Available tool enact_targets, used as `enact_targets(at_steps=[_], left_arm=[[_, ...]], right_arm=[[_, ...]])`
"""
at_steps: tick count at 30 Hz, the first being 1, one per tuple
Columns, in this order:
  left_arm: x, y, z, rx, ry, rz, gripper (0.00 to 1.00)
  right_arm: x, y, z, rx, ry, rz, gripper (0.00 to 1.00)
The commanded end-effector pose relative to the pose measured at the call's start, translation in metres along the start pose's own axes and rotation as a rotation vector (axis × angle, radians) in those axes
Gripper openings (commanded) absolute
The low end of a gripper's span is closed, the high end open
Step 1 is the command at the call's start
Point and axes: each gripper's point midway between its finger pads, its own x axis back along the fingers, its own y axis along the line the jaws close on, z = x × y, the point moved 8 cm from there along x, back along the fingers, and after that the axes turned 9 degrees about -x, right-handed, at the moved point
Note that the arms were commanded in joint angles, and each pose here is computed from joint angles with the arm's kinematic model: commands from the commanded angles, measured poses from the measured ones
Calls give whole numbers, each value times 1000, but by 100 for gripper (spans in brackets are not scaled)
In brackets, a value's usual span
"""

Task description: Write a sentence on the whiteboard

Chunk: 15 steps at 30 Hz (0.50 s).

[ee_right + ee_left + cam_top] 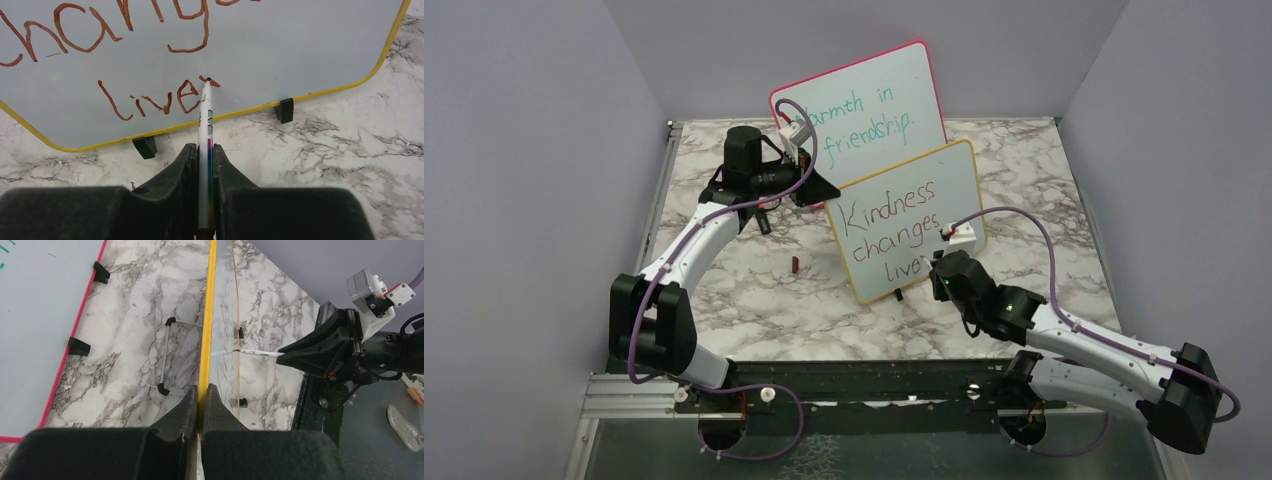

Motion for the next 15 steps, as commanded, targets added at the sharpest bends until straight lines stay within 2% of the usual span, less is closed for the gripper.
enact_targets(at_steps=[1,15], left_arm=[[-11,1,27,75,96,5,0],[-11,1,27,74,96,2,0]], right_arm=[[-2,7,-1,-14,8,-56,1],[-1,4,5,-14,35,-42,1]])
